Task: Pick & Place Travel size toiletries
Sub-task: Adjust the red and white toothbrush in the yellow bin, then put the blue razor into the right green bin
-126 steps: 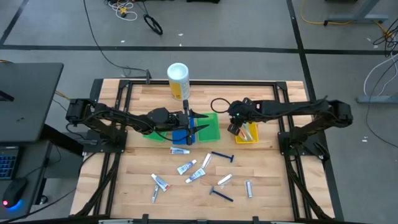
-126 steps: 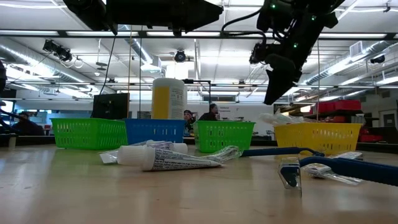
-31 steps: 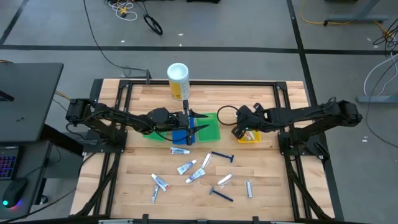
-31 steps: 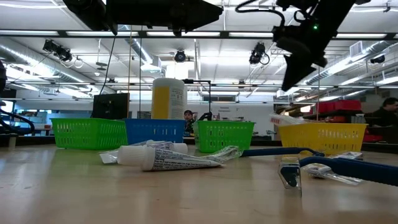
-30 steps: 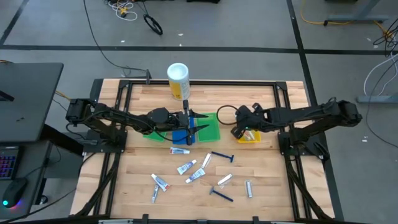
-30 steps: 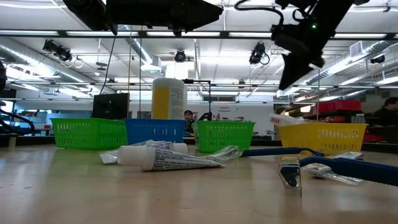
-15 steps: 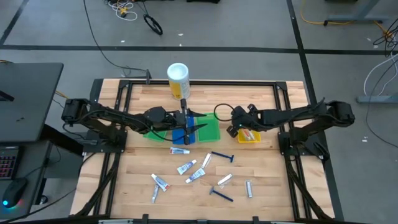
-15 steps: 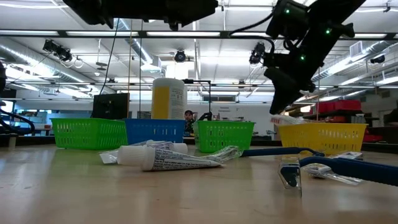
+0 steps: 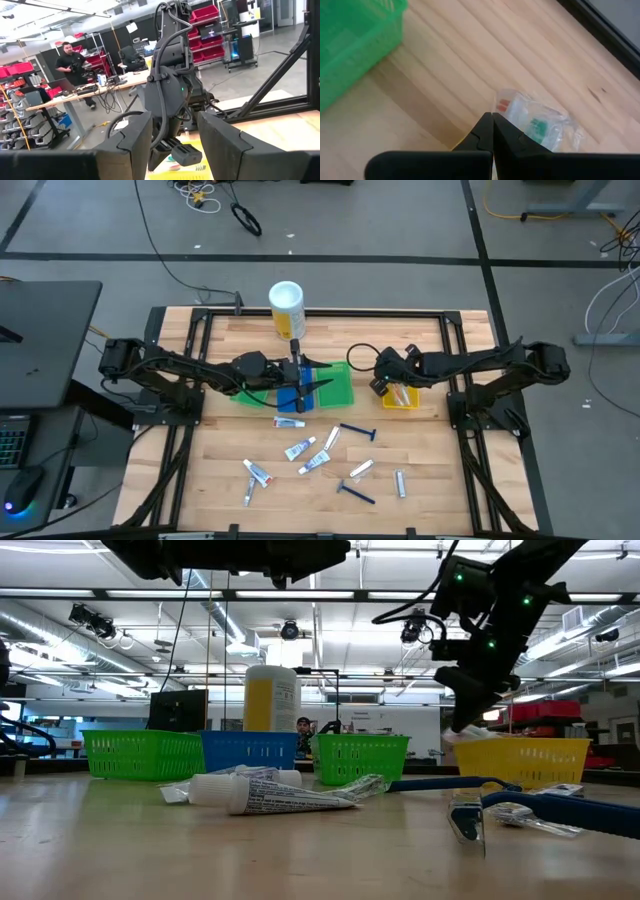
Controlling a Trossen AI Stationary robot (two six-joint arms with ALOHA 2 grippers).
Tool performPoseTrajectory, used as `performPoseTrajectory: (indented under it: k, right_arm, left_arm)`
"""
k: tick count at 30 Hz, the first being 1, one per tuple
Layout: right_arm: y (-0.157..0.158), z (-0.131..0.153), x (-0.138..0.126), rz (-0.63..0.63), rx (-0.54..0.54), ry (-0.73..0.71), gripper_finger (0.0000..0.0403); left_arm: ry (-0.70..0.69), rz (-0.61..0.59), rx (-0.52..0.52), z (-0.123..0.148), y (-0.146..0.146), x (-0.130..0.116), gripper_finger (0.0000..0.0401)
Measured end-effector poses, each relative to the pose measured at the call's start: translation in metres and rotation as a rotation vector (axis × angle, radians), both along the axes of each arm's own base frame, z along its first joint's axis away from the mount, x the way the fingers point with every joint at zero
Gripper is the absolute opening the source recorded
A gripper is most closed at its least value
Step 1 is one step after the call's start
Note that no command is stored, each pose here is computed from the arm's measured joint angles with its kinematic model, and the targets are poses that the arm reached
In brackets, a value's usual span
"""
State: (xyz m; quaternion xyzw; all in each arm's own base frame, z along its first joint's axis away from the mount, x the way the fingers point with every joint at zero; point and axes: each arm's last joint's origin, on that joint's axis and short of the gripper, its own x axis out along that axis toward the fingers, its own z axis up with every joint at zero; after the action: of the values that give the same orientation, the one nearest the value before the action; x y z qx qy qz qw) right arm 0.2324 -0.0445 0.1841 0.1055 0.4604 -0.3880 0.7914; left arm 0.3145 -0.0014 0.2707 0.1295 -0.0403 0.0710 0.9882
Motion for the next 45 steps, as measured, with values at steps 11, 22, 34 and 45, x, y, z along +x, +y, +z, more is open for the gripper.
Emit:
performPoseTrajectory:
  k: [11,22,34,45]
  right_arm:
    - [0.018,0.041,0.007,0.093,-0.005,-0.078,0.0]
    - [0.075,0.063,0.011,0.457,0.07,-0.188,0.0]
    - [0.112,0.049,0.025,0.597,0.192,-0.221,0.0056]
    - [0.123,-0.011,0.051,0.614,0.302,-0.034,0.012]
  left_arm:
    - [0.035,0.012,-0.001,0.006,-0.002,-0.008,0.0169]
    - [0.263,0.064,-0.095,0.015,-0.008,-0.044,0.0169]
    - [0.333,0.057,-0.158,0.01,-0.012,-0.05,0.0169]
    - [0.331,0.058,-0.169,0.025,-0.011,-0.071,0.0169]
